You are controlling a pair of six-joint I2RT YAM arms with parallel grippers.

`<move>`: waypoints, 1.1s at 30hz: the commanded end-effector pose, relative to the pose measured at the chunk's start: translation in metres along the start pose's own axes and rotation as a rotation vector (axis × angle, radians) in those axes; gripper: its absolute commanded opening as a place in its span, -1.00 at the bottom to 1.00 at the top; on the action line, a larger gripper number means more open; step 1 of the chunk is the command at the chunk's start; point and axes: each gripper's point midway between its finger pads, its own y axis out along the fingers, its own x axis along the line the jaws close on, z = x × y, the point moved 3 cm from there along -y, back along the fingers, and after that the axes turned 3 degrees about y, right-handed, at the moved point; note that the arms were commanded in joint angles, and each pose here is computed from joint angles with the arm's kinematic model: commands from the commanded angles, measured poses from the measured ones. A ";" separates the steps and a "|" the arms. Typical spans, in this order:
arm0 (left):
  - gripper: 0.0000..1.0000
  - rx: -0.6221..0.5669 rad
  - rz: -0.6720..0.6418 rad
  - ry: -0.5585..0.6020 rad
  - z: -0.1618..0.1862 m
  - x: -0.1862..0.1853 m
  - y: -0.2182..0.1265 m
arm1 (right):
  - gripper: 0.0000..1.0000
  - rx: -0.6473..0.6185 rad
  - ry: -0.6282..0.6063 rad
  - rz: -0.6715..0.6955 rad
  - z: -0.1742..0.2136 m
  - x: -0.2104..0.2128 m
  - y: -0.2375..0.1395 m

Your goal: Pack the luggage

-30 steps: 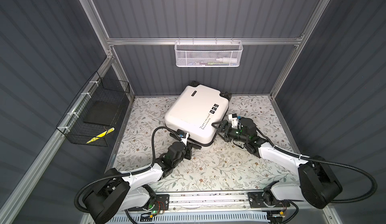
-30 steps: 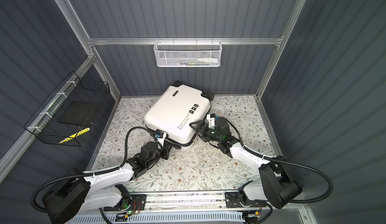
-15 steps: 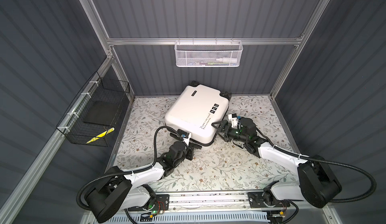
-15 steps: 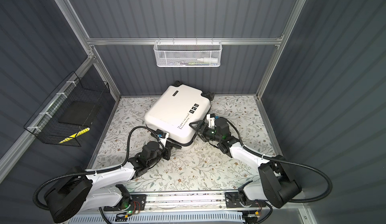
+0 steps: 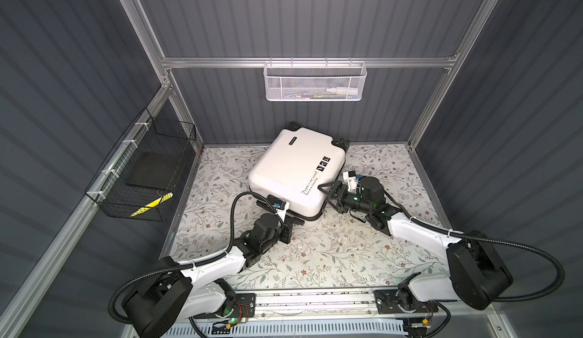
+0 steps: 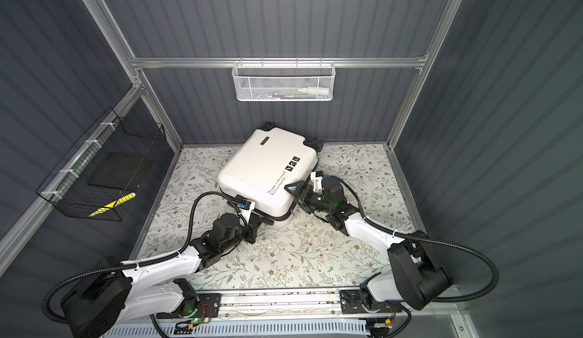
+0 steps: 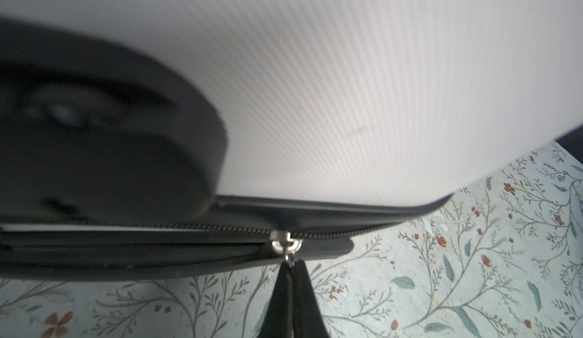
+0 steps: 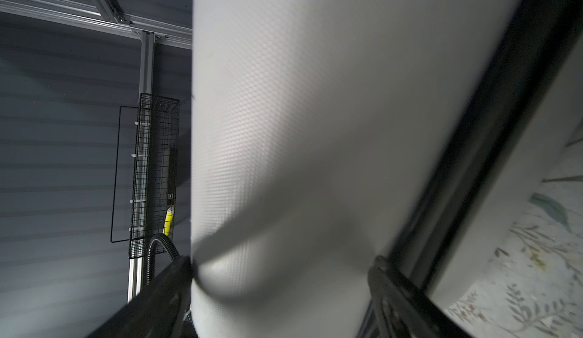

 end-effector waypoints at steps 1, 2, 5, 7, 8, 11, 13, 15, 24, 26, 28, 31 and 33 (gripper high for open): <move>-1.00 0.002 0.125 0.028 -0.007 -0.028 -0.004 | 0.77 0.017 -0.042 -0.057 0.003 0.023 0.010; -1.00 0.004 0.133 0.030 -0.007 -0.030 -0.004 | 0.77 0.019 -0.042 -0.057 0.004 0.023 0.011; -1.00 0.005 0.151 0.038 -0.008 -0.036 -0.004 | 0.77 0.029 -0.047 -0.059 0.008 0.027 0.016; -1.00 -0.003 0.164 0.040 -0.010 -0.040 -0.005 | 0.76 0.034 -0.051 -0.060 0.010 0.028 0.019; -1.00 -0.008 0.173 0.043 -0.012 -0.043 -0.006 | 0.77 0.038 -0.052 -0.061 0.012 0.030 0.021; -1.00 -0.018 0.199 0.054 -0.017 -0.053 -0.007 | 0.76 0.047 -0.055 -0.059 0.015 0.031 0.027; -1.00 -0.020 0.212 0.060 -0.018 -0.058 -0.008 | 0.76 0.054 -0.059 -0.062 0.018 0.033 0.030; -1.00 -0.020 0.227 0.067 -0.018 -0.063 -0.009 | 0.76 0.058 -0.061 -0.064 0.019 0.035 0.033; -1.00 -0.022 0.205 0.049 -0.012 -0.066 -0.013 | 0.76 0.073 -0.067 -0.070 0.023 0.040 0.037; -1.00 -0.037 0.164 0.030 -0.011 -0.059 -0.015 | 0.76 0.065 -0.062 -0.065 0.019 0.036 0.033; -1.00 -0.051 0.144 0.018 -0.011 -0.054 -0.018 | 0.76 0.051 -0.058 -0.063 0.015 0.031 0.025; -1.00 -0.054 0.130 0.006 -0.010 -0.051 -0.020 | 0.76 0.033 -0.047 -0.059 0.009 0.020 0.011; -1.00 -0.051 0.128 0.005 -0.010 -0.051 -0.020 | 0.76 0.018 -0.038 -0.051 0.006 0.008 0.000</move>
